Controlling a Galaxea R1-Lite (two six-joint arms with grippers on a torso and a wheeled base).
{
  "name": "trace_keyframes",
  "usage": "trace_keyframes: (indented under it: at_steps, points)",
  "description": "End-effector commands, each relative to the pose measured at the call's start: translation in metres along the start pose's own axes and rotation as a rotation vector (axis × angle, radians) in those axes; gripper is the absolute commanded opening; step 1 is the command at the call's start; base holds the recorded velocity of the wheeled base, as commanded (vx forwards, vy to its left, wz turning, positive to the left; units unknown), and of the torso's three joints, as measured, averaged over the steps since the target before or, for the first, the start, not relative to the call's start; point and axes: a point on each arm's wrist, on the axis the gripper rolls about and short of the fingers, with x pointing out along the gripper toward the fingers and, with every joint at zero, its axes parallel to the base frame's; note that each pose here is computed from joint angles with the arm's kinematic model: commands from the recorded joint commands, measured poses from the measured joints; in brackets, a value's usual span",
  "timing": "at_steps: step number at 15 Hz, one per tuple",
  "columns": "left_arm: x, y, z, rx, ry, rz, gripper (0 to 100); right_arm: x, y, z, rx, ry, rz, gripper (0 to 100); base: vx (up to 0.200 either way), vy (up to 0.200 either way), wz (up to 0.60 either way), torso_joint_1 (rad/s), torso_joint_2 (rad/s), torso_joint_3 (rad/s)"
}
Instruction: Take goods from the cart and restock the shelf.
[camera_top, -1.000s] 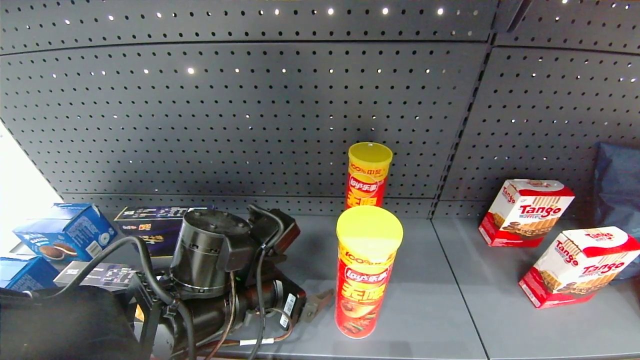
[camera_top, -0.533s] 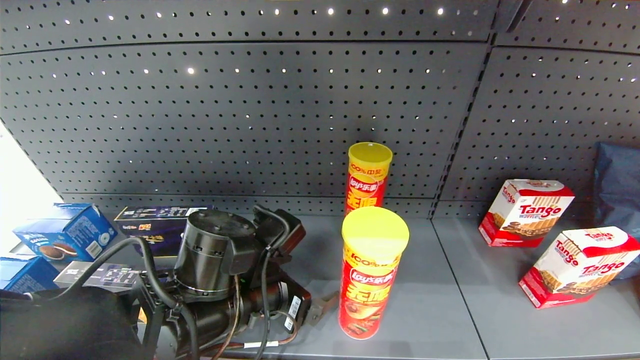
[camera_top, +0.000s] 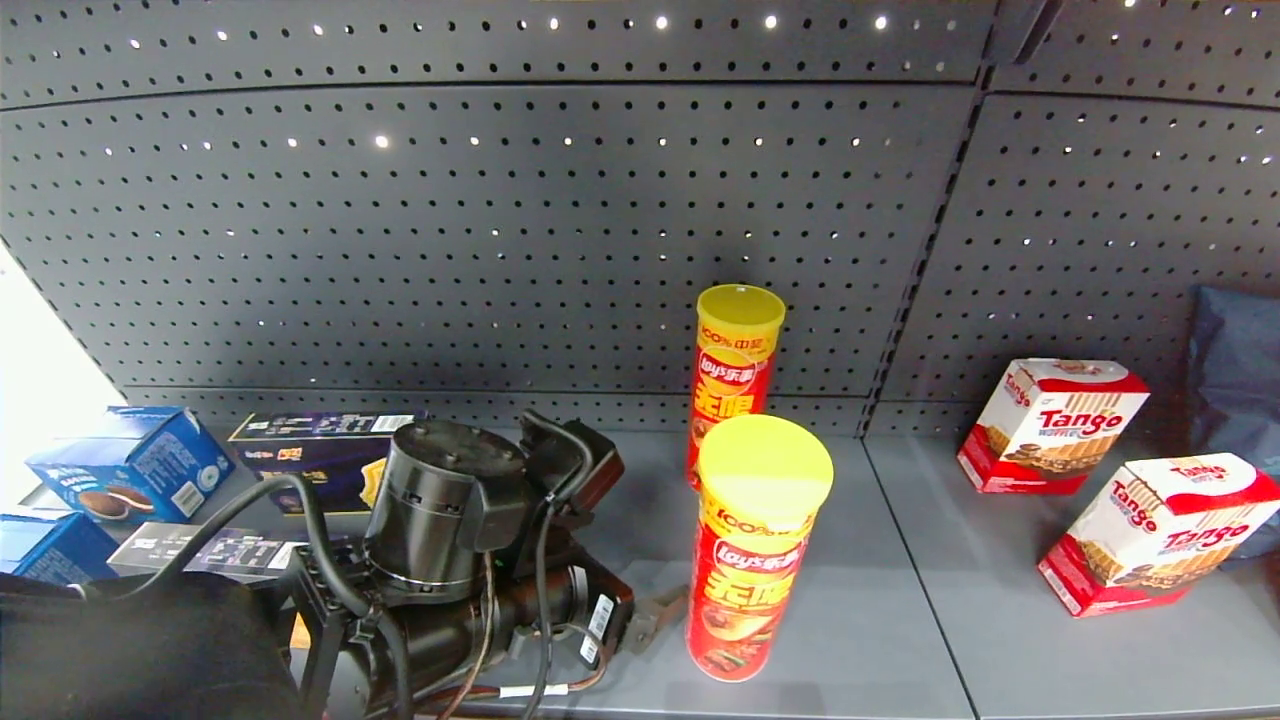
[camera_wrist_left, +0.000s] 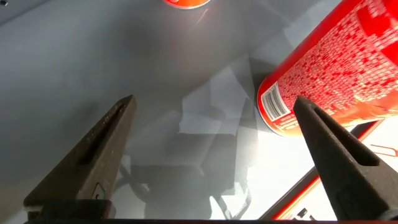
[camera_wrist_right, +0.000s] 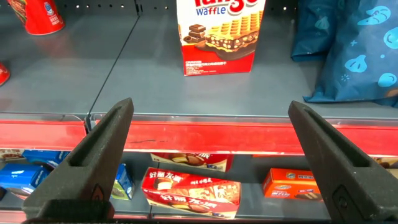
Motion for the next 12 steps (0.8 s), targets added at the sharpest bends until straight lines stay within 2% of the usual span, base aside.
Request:
trace_keyframes:
  at_steps: [1,7,9,10,11,12]
  points:
    - [0.001,-0.001,0.001,0.002,-0.003,-0.002,100,0.000,0.000,0.000,0.000,0.001,0.001,100,0.000,0.000,0.00,0.000,0.00,0.000]
    - [0.002,0.000,-0.003,-0.005,0.012,0.007,100,0.000,0.000,0.000,0.000,0.001,0.001,100,0.000,0.000,0.00,0.000,0.00,0.000]
    - [-0.002,0.004,-0.005,-0.010,0.017,0.021,100,0.000,0.000,0.000,0.000,0.001,0.001,100,0.000,0.000,0.00,0.000,0.00,0.000]
    - [-0.017,0.014,-0.002,-0.011,-0.011,0.052,100,0.000,0.000,0.000,0.000,0.001,0.001,100,0.000,0.000,0.00,0.000,0.00,0.000]
    - [-0.027,0.019,0.000,0.005,-0.022,0.070,100,0.000,0.000,0.000,0.000,0.001,0.001,100,0.000,0.000,0.00,0.000,0.00,0.000]
    - [-0.048,0.029,0.002,0.040,-0.044,0.106,100,0.000,0.000,0.000,0.000,0.001,0.001,100,0.000,0.000,0.00,0.000,0.00,0.000]
